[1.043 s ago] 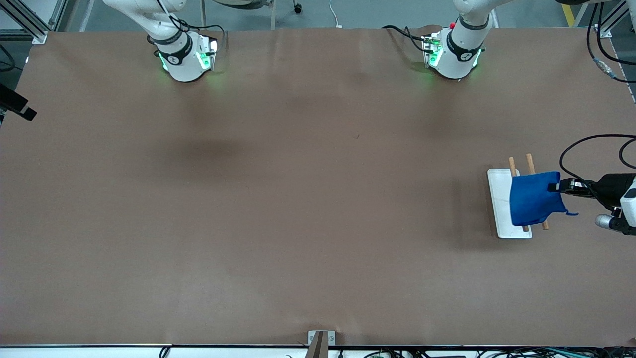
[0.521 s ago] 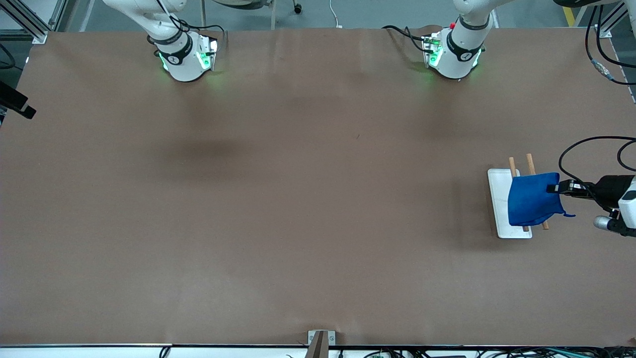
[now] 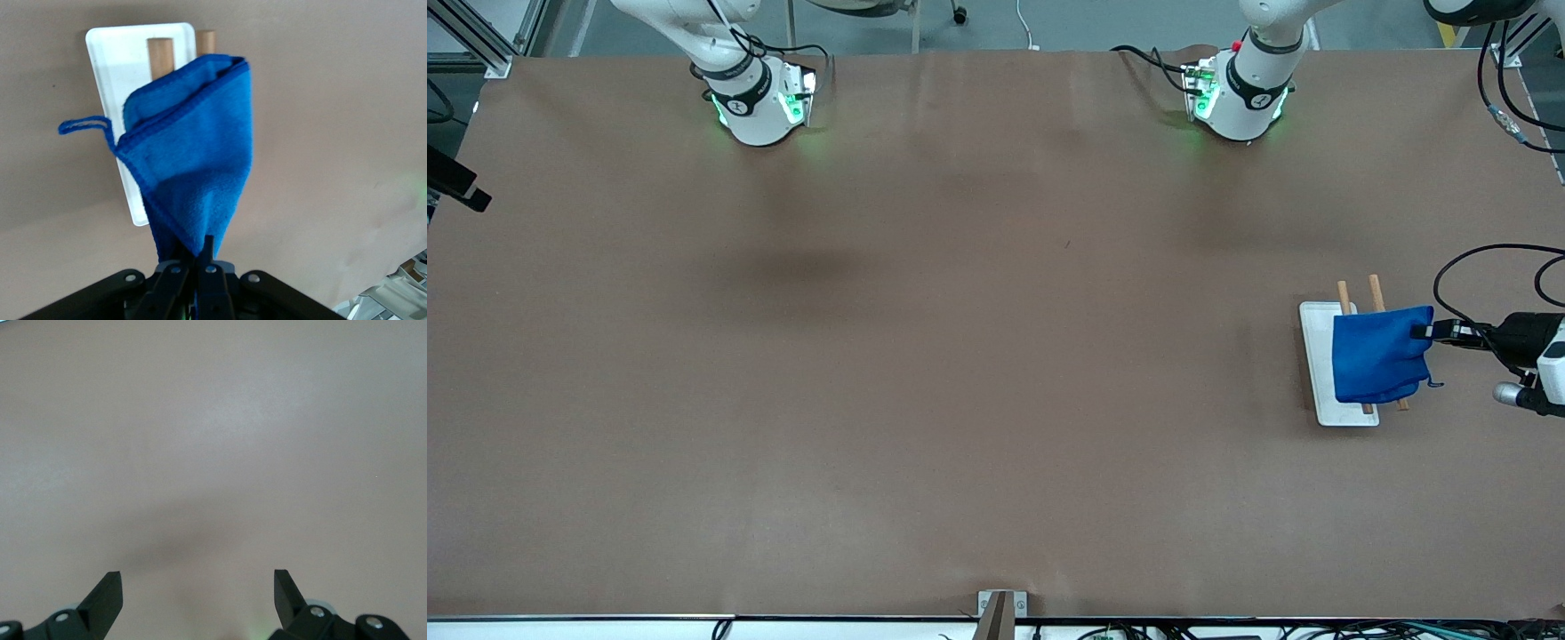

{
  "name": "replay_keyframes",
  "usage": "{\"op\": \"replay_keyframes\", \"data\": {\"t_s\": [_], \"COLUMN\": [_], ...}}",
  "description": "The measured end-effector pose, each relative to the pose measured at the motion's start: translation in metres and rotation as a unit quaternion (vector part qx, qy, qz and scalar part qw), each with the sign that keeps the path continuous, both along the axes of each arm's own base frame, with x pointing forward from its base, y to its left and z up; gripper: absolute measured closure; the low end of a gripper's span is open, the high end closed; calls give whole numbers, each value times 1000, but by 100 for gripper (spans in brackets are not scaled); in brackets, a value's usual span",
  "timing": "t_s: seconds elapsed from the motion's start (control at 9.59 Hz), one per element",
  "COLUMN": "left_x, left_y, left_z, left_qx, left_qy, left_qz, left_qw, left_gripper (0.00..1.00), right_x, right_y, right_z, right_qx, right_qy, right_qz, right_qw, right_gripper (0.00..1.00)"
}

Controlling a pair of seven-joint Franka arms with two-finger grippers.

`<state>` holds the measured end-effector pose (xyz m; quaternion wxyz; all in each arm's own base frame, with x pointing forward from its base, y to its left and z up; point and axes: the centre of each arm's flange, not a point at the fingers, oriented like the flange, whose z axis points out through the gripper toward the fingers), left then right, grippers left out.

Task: Right arm passes towel to left arm to hang
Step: 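Move the towel with the left gripper over the wooden dowel rods, then lower the towel onto the dowel rods and open the left gripper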

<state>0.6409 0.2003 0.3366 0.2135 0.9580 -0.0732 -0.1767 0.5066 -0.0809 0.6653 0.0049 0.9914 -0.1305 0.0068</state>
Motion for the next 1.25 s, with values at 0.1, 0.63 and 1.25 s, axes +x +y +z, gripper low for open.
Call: {"op": "replay_keyframes", "data": {"t_s": [0.1,0.63,1.25], "left_x": [-1,-7,-7], "left_y": [4,21,28], "left_z": [-3,-10,-33], "left_qx": [6,14,6], "left_qy": [2,5,8], "left_qz": [-9,-14,-15], "left_qw": [1000,1000,1000], "left_gripper": [98,98,87], "right_x": [0,0,0], "right_y": [0,0,1], "right_z": [0,0,0], "right_qx": [0,0,0], "right_qy": [0,0,0], "right_qz": [0,0,1], "right_qw": [1000,1000,1000], "right_gripper": [0,0,0]}}
